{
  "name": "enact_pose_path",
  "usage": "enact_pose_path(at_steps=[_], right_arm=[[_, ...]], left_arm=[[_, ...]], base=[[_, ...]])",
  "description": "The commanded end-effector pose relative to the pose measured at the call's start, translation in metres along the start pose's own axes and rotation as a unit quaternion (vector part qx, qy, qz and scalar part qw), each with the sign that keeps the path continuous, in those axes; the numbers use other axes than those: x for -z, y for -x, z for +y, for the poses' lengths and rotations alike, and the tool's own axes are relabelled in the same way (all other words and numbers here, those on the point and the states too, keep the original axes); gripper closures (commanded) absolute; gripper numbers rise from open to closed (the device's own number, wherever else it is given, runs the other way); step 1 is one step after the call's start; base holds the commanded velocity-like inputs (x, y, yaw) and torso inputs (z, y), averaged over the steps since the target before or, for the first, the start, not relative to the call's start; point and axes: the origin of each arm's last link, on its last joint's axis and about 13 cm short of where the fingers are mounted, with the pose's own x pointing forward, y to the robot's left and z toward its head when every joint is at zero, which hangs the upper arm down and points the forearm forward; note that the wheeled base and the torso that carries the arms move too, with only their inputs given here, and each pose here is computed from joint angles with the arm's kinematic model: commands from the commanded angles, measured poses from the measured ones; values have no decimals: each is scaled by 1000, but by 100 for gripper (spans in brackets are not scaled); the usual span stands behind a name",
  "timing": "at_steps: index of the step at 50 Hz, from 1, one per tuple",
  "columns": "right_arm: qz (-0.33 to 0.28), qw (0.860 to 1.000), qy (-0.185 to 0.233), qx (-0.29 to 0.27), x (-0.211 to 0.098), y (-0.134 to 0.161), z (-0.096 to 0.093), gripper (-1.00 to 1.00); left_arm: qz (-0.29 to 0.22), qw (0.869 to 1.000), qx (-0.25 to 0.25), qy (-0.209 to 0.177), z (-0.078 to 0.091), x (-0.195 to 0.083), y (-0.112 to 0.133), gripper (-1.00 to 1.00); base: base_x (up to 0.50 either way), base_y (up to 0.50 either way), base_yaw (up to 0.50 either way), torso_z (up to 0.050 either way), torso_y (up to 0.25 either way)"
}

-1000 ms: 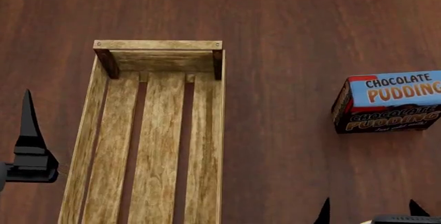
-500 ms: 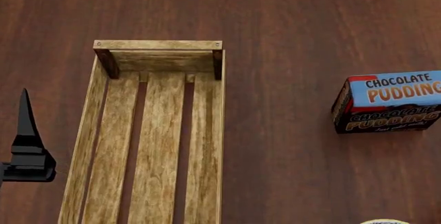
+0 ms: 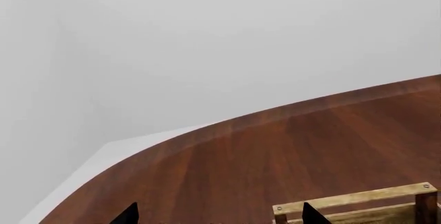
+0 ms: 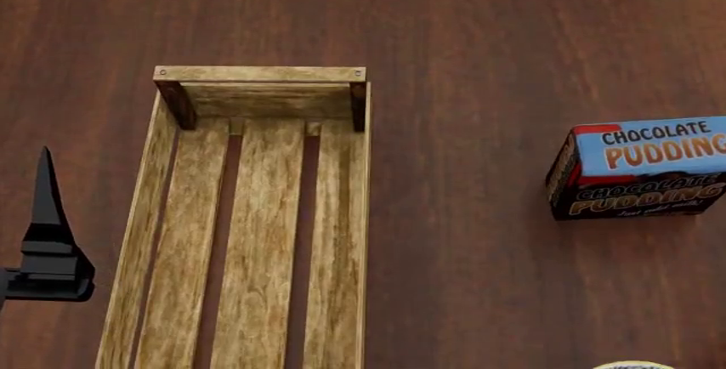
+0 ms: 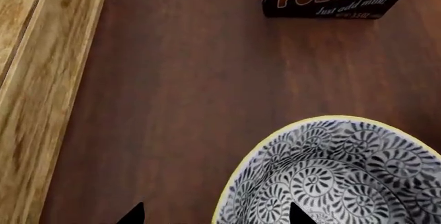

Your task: Stack the left bowl on the right bowl and place them in the tray.

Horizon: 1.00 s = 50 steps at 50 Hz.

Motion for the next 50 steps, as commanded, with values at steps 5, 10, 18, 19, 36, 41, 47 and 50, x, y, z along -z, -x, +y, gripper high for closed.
enact_pose_path(at_steps=[5, 10, 18, 19, 36, 41, 47, 50], right_arm=[[18, 1000, -2, -14, 11, -15, 3, -100], [23, 1000, -3, -13, 14, -18, 3, -100], [29, 999, -6, -14, 17, -21, 2, -100], [30, 999, -6, -13, 17, -22, 2, -100], [41, 999, -16, -9, 25, -27, -1, -100], [43, 999, -17, -10, 24, -28, -1, -100], [46, 999, -21, -12, 28, -31, -1, -100], [52, 998, -21, -14, 28, -32, 0, -100]], left_arm=[[0, 1000, 1, 0, 0, 0, 0, -100], [0, 1000, 1, -1, 0, 0, 0, -100], [0, 1000, 2, -1, 0, 0, 1, -100], [0, 1000, 2, -1, 0, 0, 1, -100], [0, 1000, 3, -1, 0, 0, 1, -100], [0, 1000, 3, -1, 0, 0, 1, -100], [0, 1000, 2, -1, 0, 0, 0, -100], [0, 1000, 2, -1, 0, 0, 0, -100]], base=[[0, 0, 0, 0, 0], [0, 0, 0, 0, 0], [0, 0, 0, 0, 0], [0, 0, 0, 0, 0], [0, 0, 0, 0, 0], [0, 0, 0, 0, 0], [0, 0, 0, 0, 0], [0, 0, 0, 0, 0]])
